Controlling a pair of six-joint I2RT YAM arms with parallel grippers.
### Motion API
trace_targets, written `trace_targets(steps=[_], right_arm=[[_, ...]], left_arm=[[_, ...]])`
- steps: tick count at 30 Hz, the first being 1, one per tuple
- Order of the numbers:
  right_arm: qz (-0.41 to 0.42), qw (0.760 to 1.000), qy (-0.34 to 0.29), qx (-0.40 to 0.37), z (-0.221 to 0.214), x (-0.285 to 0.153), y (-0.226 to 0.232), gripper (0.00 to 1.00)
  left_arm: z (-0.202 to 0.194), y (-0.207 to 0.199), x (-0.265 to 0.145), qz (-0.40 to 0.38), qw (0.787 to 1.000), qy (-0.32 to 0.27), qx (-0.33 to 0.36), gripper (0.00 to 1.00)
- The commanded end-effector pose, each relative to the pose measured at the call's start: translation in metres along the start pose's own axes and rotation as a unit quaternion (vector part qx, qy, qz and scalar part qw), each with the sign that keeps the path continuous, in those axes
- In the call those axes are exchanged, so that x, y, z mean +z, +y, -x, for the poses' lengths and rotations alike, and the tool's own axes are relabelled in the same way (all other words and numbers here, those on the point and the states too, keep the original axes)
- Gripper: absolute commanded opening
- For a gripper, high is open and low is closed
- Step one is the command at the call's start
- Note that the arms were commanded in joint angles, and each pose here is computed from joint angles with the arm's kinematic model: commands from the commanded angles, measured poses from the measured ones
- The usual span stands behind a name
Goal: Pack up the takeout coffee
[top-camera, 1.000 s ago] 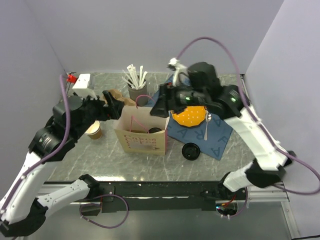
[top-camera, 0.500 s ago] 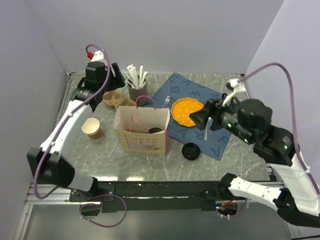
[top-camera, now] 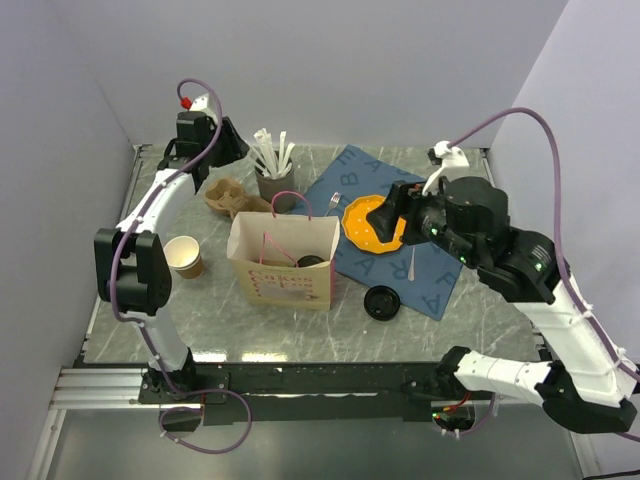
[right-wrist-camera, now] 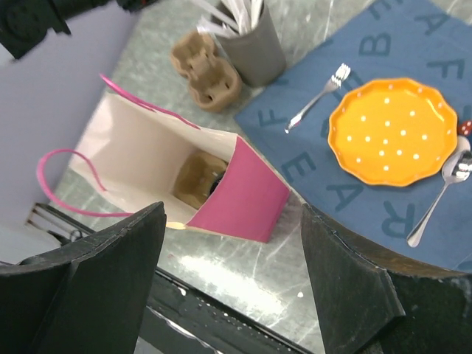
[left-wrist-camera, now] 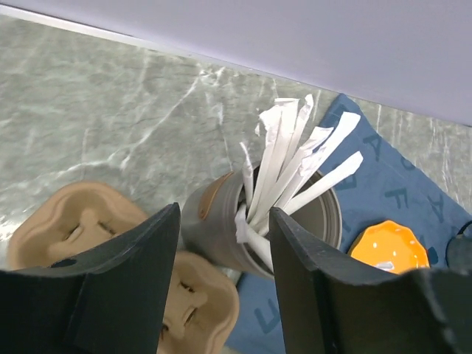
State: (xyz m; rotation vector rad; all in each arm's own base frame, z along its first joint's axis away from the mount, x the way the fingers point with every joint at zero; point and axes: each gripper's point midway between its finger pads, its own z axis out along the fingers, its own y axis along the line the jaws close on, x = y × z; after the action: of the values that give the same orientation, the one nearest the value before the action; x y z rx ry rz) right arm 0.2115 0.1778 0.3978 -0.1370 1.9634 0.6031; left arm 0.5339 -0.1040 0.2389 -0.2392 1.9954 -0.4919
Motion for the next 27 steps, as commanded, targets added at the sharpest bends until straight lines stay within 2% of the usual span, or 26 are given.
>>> trace_targets(steps=[1, 3, 5, 10, 22, 24, 25, 27], right_arm=[[0.001, 1.0, -0.011, 0.008, 0.008, 0.0, 0.003, 0.81], [-0.005, 1.0, -0.008, 0.007, 0.008, 0.0, 0.001, 0.81], [-0.007, 1.0, -0.008, 0.004, 0.009, -0.001, 0.001, 0.81], [-0.015, 1.0, -0.012, 0.001, 0.008, -0.003, -0.004, 0.81], [-0.02, 1.0, -0.018, -0.004, 0.007, -0.009, -0.01, 0.82], [-0.019, 1.0, -0.02, -0.002, 0.007, -0.011, -0.01, 0.82], [-0.021, 1.0, -0.02, -0.002, 0.007, -0.011, -0.011, 0.82], [-0.02, 1.0, -0.018, -0.005, 0.007, -0.012, -0.011, 0.83]], left_arm=[[0.024, -0.028, 0.003, -0.062, 0.997, -0.036, 0.018, 0.57], [0.02, -0.028, 0.004, -0.065, 0.997, -0.036, 0.017, 0.55], [0.015, -0.024, 0.008, -0.059, 0.998, -0.03, 0.016, 0.47], [0.011, -0.019, 0.012, -0.046, 0.999, -0.021, 0.011, 0.39], [-0.009, -0.016, 0.017, -0.052, 0.999, 0.006, 0.003, 0.36], [-0.013, -0.015, 0.019, -0.05, 0.999, 0.012, 0.006, 0.31], [-0.015, -0.014, 0.018, -0.047, 0.999, 0.013, 0.007, 0.23], [-0.014, -0.013, 0.017, -0.045, 0.999, 0.013, 0.005, 0.17]])
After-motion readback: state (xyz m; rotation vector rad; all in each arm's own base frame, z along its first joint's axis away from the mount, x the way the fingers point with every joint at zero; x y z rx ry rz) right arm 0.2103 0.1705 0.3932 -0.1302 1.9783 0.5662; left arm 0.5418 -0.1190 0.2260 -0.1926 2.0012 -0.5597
